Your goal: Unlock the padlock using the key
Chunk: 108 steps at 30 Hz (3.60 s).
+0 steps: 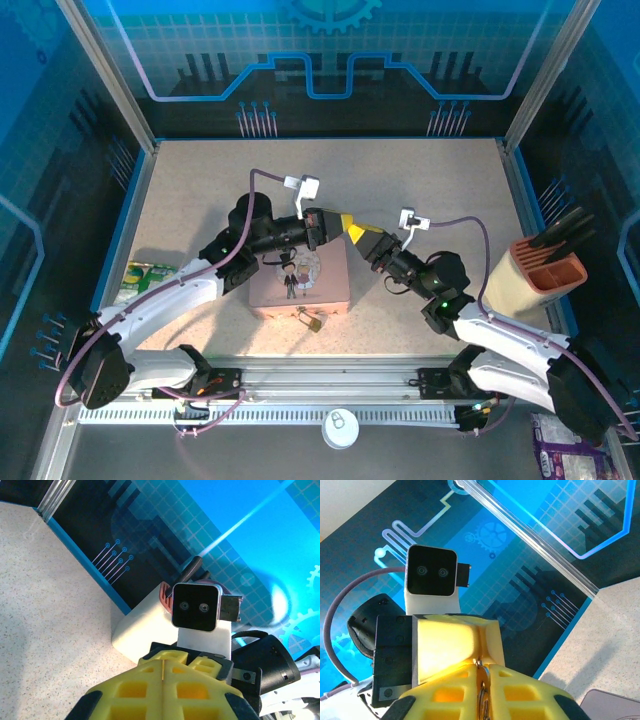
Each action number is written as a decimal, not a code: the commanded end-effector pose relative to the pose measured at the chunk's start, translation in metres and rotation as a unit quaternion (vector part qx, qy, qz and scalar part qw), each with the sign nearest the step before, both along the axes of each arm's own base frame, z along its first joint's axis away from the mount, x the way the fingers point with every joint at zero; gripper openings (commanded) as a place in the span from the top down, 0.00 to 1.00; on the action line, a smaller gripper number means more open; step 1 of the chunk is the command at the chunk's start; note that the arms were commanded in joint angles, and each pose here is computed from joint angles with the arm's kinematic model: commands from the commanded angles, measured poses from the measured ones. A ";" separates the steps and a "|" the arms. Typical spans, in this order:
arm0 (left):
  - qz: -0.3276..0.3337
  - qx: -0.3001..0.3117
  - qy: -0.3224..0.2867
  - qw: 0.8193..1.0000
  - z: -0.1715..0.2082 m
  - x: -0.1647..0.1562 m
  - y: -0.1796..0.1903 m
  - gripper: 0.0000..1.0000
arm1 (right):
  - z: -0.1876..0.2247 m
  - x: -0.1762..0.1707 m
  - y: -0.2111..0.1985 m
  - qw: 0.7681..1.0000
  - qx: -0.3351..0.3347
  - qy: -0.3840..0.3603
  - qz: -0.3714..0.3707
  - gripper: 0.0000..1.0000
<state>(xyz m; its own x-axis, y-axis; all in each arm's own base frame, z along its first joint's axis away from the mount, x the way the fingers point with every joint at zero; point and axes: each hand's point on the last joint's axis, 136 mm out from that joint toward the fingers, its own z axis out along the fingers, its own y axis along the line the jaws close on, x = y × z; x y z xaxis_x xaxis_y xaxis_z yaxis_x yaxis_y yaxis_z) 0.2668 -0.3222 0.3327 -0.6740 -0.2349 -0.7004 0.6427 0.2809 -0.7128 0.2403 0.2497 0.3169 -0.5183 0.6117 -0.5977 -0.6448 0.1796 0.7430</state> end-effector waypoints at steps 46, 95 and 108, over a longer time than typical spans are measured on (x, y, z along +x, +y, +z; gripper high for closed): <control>0.155 0.574 0.293 0.749 -0.208 -0.121 0.180 0.01 | -0.080 0.001 -0.054 0.953 -0.267 0.104 -0.098 1.00; 0.227 0.453 0.166 0.846 -0.224 0.087 0.108 0.09 | -0.138 0.010 -0.085 0.923 -0.267 0.238 -0.143 1.00; 0.164 0.284 0.172 0.929 -0.220 0.014 0.059 0.13 | -0.149 0.010 -0.081 0.922 -0.257 0.256 -0.133 1.00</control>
<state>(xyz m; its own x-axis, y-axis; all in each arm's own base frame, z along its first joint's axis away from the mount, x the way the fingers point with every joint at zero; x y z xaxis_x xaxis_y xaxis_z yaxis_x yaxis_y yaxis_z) 0.2771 -0.2438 0.1039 -0.8446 -0.0226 -0.5350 0.2290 0.8879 -0.3990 0.2508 0.1723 0.1711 -0.6886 0.4405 -0.5760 -0.1303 0.7063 0.6958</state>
